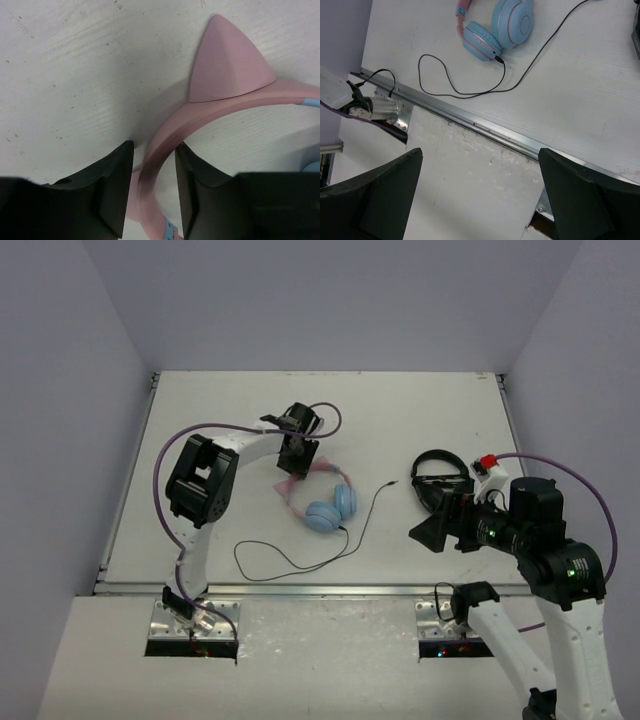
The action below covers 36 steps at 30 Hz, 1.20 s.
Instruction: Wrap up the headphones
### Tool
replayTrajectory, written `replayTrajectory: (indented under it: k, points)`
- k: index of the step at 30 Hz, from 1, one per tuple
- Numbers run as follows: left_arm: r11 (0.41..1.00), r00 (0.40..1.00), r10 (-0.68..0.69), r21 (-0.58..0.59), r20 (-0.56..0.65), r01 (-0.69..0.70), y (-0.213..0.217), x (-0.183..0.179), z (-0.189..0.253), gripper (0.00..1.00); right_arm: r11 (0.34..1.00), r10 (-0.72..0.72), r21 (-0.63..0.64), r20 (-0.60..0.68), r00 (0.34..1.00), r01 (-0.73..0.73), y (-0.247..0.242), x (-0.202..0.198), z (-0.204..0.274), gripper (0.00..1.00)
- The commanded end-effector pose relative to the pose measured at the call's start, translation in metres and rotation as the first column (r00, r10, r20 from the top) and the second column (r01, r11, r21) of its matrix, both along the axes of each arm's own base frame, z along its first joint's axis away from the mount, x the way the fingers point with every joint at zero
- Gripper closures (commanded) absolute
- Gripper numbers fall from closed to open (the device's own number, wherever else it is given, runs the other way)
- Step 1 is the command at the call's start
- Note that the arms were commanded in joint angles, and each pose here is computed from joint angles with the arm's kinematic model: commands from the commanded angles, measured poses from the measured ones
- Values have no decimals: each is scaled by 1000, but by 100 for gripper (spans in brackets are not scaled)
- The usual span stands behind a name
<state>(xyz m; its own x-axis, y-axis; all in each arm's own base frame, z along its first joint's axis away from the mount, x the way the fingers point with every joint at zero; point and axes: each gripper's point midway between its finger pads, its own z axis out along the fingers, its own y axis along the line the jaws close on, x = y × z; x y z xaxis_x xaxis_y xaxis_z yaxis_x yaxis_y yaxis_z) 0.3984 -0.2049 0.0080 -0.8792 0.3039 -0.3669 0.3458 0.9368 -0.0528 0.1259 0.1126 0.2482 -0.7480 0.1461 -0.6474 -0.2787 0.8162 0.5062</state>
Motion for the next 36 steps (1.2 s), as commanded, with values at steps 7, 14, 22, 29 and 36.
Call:
replayTrajectory:
  k: [7, 14, 22, 29, 36]
  points:
    - [998, 997, 55, 16, 46, -56, 1, -3, 14, 100, 1000, 7, -5, 47, 999, -7, 1, 10, -4, 1]
    - [973, 925, 227, -37, 305, -227, 14, -38, 149, 100, 961, 171, 168, 266, 948, -221, 42, 35, 16, 1]
    - [878, 793, 478, -207, 379, -431, 36, -88, 258, 100, 974, 148, 121, 286, 947, -189, 47, 109, 18, 1]
    - [786, 753, 583, -448, 307, -426, 25, -105, 325, 100, 976, 149, 97, 343, 927, -193, 56, 161, 30, 1]
    - [696, 734, 636, -588, 239, -411, 19, -117, 370, 100, 949, 237, 119, 338, 911, -291, 97, 161, 13, 15]
